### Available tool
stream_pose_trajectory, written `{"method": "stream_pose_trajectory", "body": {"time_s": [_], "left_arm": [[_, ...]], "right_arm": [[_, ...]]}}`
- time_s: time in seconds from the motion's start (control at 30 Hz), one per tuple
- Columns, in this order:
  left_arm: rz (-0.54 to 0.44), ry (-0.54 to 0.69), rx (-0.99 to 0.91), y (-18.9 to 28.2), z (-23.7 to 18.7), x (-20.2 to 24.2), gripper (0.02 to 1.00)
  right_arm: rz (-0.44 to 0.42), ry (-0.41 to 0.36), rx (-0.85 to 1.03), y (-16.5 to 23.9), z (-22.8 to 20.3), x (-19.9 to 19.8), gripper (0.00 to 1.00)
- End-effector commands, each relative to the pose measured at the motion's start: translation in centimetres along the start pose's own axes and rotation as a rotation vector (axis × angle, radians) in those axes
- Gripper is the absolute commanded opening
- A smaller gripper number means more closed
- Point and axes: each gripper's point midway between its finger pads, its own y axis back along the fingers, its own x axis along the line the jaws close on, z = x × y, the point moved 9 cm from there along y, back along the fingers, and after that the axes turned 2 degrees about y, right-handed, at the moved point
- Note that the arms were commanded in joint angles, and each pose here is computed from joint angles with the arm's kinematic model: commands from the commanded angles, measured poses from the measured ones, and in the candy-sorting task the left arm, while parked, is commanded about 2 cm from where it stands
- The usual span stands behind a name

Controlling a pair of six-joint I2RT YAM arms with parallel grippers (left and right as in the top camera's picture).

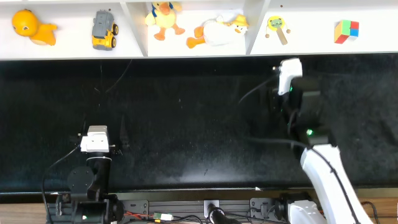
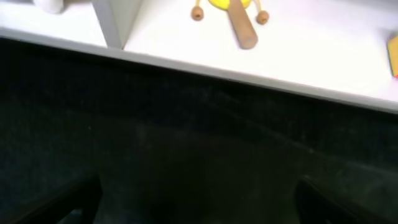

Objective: Store Toys

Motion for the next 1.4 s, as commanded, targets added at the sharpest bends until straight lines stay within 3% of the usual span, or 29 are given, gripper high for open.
{"method": "stream_pose_trajectory", "body": {"time_s": [0.03,0.33,1.0,1.4], "left_arm": [[0.011,-0.015,-0.005,0.1,0.0,0.1,0.998],[0.012,-0.015,-0.005,0.1,0.0,0.1,0.998],[0.012,-0.015,-0.005,0.1,0.0,0.1,0.996],[0.012,-0.015,-0.005,0.1,0.0,0.1,0.998]], "right_arm": [[-0.059,-0.171,-0.051,1.2,-2.4,-0.2,0.996],[-0.058,-0.256,-0.206,4.3,-6.0,0.0,0.993],[-0.073,-0.298,-0.561,6.7,-8.0,-0.3,0.998],[-0.099,-0.312,-0.659,8.4,-8.6,-0.9,0.998]]}}
